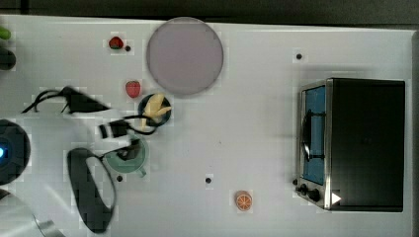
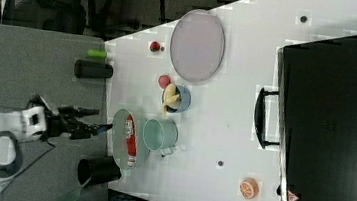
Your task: Pick Ketchup from the table and place it in strainer.
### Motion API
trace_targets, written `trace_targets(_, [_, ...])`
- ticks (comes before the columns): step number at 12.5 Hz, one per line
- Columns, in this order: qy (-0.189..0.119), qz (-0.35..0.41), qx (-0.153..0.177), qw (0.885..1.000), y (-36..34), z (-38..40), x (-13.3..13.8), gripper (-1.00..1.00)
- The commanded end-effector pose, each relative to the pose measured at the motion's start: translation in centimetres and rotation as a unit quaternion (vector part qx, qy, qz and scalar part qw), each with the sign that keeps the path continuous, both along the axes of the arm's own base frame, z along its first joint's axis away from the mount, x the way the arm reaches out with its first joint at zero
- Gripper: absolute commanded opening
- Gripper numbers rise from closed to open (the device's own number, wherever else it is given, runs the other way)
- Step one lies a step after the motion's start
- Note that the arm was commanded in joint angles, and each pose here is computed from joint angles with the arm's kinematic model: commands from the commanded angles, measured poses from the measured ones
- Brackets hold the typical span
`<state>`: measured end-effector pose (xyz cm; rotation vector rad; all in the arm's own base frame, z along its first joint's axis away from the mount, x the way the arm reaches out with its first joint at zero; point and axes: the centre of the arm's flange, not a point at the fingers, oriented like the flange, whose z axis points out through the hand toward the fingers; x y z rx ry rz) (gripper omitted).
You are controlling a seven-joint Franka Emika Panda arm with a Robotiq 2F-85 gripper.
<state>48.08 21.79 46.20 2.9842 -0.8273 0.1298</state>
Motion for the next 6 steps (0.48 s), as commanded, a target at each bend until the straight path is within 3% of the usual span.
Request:
trace_targets(1, [-0.006, -0.144, 0.012, 0.989, -10.9, 4.2, 2.7, 1.0])
trace_targets(6, [0.005, -0.242, 0.042, 0.969, -21.4, 10.7, 2.8, 1.0])
